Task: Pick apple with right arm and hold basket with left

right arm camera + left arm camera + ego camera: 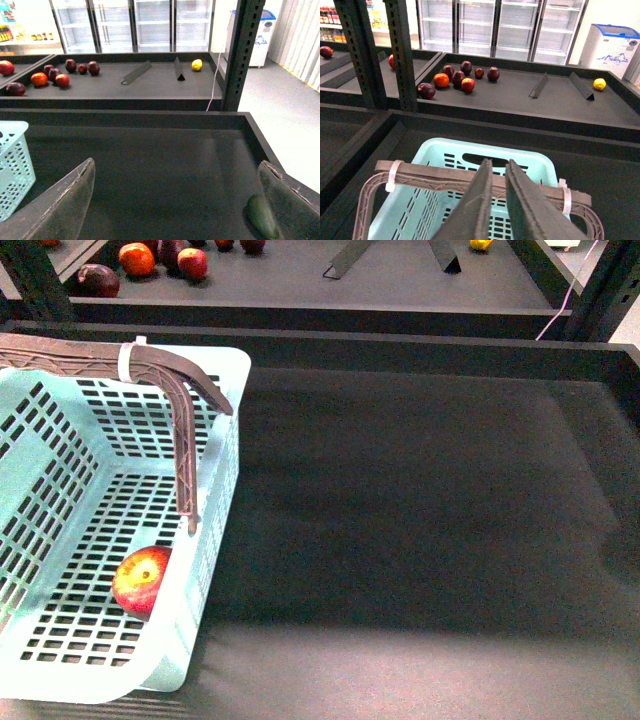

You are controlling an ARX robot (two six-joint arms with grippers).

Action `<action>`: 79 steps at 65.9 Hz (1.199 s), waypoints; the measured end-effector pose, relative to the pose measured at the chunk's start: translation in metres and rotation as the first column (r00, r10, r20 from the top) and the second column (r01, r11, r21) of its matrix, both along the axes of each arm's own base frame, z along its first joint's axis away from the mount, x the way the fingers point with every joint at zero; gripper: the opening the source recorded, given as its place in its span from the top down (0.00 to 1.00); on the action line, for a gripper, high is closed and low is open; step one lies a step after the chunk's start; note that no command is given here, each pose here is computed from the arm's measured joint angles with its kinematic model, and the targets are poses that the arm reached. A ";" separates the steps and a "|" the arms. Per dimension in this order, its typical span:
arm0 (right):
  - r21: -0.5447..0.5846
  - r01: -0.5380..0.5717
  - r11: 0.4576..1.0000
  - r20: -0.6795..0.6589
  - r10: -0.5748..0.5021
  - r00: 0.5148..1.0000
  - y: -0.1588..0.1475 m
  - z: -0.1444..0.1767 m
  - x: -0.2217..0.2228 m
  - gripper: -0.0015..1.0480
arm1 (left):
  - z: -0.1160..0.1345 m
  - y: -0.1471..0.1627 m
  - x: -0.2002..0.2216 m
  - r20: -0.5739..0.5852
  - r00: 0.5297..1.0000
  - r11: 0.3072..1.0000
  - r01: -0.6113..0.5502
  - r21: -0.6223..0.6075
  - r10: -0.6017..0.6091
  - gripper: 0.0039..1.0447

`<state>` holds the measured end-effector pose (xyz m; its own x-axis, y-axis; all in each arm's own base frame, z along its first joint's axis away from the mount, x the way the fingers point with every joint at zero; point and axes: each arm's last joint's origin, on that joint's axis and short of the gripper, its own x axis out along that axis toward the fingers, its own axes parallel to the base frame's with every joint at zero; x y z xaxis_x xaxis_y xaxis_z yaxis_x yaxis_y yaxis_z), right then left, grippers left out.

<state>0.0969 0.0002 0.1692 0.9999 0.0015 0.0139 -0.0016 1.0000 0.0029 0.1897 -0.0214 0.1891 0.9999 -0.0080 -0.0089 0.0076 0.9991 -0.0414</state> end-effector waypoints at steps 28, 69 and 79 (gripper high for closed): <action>0.000 0.000 1.000 0.000 0.000 1.000 0.000 0.000 0.000 0.08 | -0.014 0.021 -0.040 0.001 1.000 1.000 -0.004 0.028 0.004 0.97; 0.000 0.000 1.000 0.000 0.000 1.000 0.000 0.000 0.000 0.08 | -0.017 0.021 -0.071 0.025 1.000 1.000 -0.005 0.030 0.005 0.97; 0.000 0.000 1.000 0.000 0.000 1.000 0.000 0.000 0.000 0.08 | -0.017 0.021 -0.075 0.025 1.000 1.000 -0.005 0.030 0.004 0.97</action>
